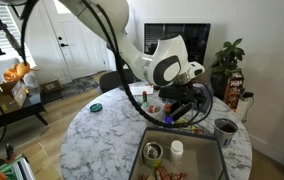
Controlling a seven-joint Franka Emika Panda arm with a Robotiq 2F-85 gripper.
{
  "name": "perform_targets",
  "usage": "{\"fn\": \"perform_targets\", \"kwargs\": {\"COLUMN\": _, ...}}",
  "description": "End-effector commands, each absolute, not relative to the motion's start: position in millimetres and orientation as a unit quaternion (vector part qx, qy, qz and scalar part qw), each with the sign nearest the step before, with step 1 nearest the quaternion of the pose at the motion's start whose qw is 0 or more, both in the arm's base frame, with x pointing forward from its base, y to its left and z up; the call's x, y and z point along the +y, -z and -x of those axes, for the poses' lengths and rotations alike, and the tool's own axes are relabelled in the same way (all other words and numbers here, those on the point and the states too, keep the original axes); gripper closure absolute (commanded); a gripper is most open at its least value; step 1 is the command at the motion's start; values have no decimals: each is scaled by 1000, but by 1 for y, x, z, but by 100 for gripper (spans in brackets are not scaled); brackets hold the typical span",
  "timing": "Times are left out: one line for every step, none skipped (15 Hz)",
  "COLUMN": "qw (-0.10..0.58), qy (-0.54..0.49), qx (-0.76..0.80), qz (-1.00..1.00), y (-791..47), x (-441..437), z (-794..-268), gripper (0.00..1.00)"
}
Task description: Pick up the clear storage container and move it to the left side of the table
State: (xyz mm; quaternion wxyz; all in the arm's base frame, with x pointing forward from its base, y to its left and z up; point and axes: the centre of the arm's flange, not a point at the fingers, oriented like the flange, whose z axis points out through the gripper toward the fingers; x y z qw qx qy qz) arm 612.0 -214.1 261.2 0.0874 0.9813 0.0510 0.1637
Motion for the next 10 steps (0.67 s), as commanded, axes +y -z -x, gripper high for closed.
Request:
{"fn": "perform_targets", "kwargs": {"qw": 54, "qy": -132, "qx": 121, "qz": -982, "y": -228, "x": -264, "z": -637, "gripper": 0}}
{"fn": "perform_targets", "kwargs": {"qw": 50, "qy": -125, "qx": 119, "qz": -984, "y": -226, "x": -273, "z": -639, "gripper": 0}}
{"fn": "perform_targets", "kwargs": {"qw": 64, "qy": -139, "qx": 103, "qz": -983, "y": -234, "x": -248, "z": -620, "gripper": 0}}
{"fn": "perform_targets", "kwargs": {"qw": 61, "qy": -135, "qx": 108, "qz": -983, "y": -229, "x": -259, "z": -622, "gripper": 0}}
{"fn": "perform_targets", "kwargs": {"qw": 60, "qy": -134, "qx": 111, "qz": -983, "y": -227, "x": -265, "z": -624, "gripper": 0}}
{"fn": "perform_targets", "kwargs": {"qw": 60, "qy": -133, "qx": 112, "qz": -983, "y": -226, "x": -267, "z": -626, "gripper": 0}}
{"fn": "perform_targets", "kwargs": {"qw": 59, "qy": -134, "qx": 113, "qz": -983, "y": -226, "x": -266, "z": -628, "gripper": 0}}
{"fn": "perform_targets", "kwargs": {"qw": 57, "qy": -134, "qx": 123, "qz": -982, "y": -225, "x": -264, "z": -630, "gripper": 0}}
{"fn": "perform_targets", "kwargs": {"qw": 54, "qy": -135, "qx": 128, "qz": -981, "y": -225, "x": -263, "z": -631, "gripper": 0}}
{"fn": "perform_targets", "kwargs": {"qw": 52, "qy": -139, "qx": 134, "qz": -980, "y": -224, "x": -263, "z": -634, "gripper": 0}}
